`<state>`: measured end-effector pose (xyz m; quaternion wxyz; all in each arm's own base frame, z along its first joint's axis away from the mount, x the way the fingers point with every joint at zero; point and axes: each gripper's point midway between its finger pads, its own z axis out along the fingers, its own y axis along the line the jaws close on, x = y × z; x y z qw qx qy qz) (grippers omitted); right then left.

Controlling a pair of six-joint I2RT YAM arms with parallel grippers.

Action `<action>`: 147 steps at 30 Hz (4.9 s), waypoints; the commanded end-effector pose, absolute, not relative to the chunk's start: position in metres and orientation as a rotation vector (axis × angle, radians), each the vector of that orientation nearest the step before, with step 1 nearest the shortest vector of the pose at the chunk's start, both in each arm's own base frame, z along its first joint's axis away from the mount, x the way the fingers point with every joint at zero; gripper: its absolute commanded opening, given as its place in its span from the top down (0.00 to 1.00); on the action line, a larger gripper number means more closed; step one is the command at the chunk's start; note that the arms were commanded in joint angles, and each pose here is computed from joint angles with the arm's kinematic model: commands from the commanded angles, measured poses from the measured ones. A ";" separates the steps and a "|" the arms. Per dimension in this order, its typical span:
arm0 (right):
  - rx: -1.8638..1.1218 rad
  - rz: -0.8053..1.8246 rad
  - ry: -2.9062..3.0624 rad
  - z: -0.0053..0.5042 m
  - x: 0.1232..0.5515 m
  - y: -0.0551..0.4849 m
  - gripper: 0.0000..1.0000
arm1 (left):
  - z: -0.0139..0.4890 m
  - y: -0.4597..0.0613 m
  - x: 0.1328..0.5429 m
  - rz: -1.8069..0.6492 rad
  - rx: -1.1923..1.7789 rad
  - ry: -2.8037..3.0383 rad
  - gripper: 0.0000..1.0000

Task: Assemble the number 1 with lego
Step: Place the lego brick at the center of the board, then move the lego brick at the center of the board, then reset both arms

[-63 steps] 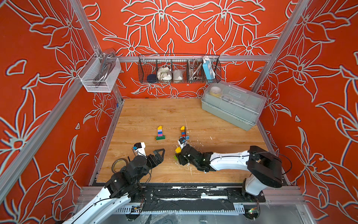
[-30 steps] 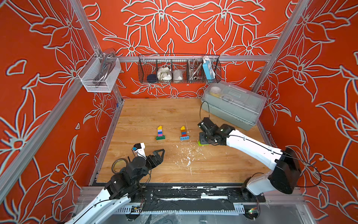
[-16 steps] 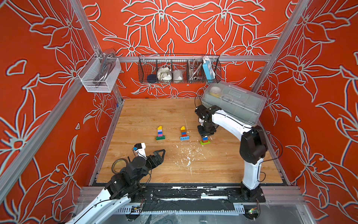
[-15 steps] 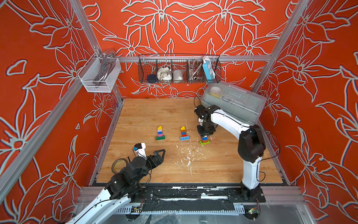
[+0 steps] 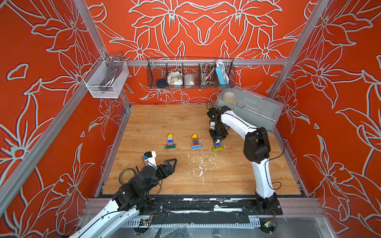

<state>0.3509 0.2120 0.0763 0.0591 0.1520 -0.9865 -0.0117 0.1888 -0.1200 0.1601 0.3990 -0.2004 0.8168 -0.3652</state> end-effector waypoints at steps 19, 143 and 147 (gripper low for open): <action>0.390 -0.056 -2.862 0.052 0.359 0.221 0.65 | 0.162 -0.121 0.192 -0.934 -0.486 2.047 0.01; 0.050 0.819 -4.350 0.106 0.353 -0.008 0.00 | 0.086 0.026 0.365 0.115 -0.188 1.956 0.01; 0.072 0.766 -4.318 0.102 0.359 -0.007 0.00 | 0.086 0.026 0.364 0.119 -0.190 1.960 0.01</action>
